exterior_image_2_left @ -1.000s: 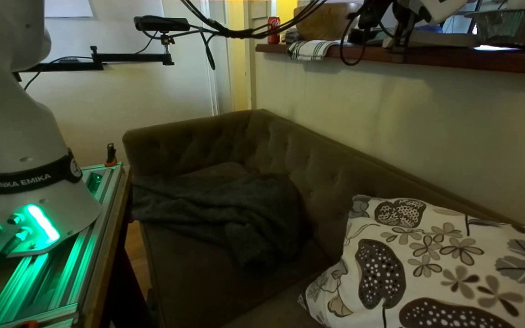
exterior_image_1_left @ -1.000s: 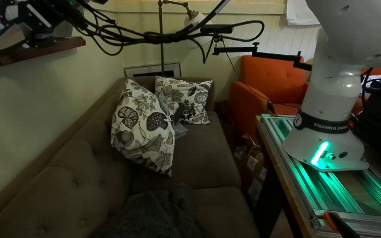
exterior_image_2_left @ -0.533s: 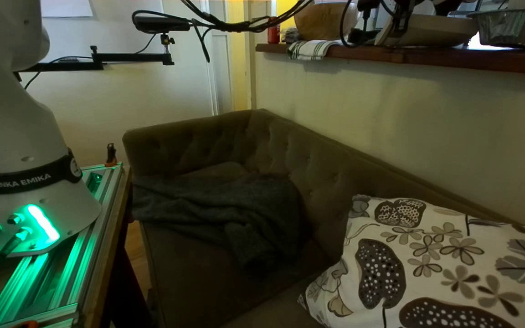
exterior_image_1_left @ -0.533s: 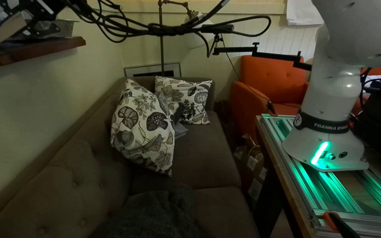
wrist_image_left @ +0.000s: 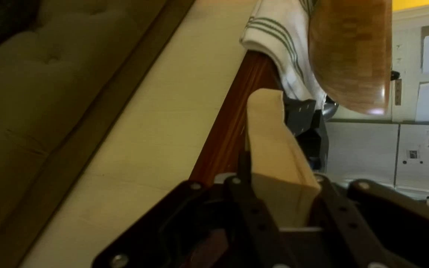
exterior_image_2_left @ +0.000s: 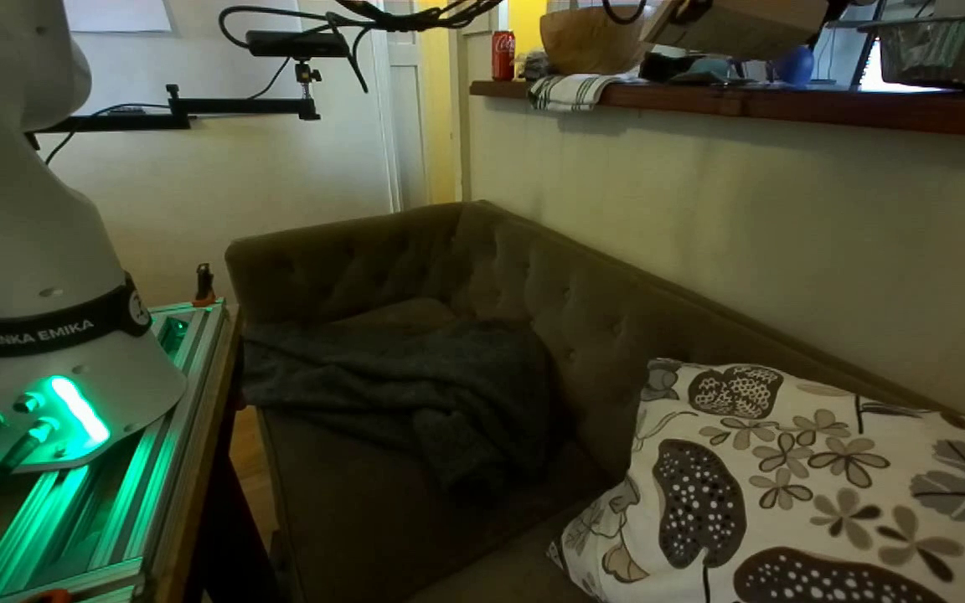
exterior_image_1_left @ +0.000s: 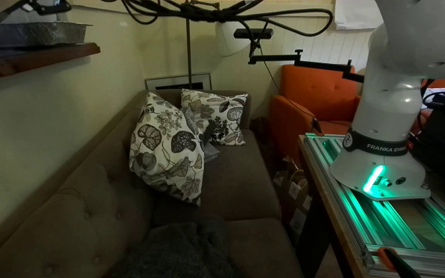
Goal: Pick up the book from the counter and place it on the right side of the sofa.
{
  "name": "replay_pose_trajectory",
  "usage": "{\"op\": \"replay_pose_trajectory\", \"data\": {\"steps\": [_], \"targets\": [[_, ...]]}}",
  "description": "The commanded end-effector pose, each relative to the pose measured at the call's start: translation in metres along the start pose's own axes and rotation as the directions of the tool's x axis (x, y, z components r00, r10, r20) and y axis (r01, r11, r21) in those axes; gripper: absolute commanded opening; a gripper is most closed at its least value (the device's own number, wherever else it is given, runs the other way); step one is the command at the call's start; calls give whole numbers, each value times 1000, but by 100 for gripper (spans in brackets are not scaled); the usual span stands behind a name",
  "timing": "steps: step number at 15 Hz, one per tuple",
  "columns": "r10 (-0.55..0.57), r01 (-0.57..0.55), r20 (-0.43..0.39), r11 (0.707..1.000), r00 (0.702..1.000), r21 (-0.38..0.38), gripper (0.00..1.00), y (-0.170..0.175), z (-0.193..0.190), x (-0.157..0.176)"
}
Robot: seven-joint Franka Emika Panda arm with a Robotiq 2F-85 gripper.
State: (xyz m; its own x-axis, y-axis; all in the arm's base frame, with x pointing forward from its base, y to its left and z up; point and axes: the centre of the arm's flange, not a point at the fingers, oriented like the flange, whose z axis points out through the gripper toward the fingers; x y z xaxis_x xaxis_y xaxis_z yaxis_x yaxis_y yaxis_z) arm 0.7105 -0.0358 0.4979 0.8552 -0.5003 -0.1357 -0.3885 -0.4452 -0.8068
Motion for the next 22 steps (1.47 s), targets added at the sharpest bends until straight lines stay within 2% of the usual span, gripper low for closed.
{"op": "replay_pose_trajectory", "data": {"steps": [1,4,5,9,12,14,16,18,22], "targets": [[73,-70,82,997,994,-42,6,1,-46,-51],[149,-139,115,986,982,-92,6,16,-79,-77],[170,-160,97,981,981,-110,6,23,-91,-83],[231,-232,-25,963,973,-133,6,65,-132,-87],[260,-278,-143,953,955,-119,6,111,-151,-76],[271,-302,-249,948,930,-98,6,145,-158,-64],[281,-321,-344,945,896,-64,6,178,-159,-51],[300,-362,-446,931,843,-57,6,211,-165,-41],[332,-439,-648,898,686,-5,6,271,-204,-22]]}}
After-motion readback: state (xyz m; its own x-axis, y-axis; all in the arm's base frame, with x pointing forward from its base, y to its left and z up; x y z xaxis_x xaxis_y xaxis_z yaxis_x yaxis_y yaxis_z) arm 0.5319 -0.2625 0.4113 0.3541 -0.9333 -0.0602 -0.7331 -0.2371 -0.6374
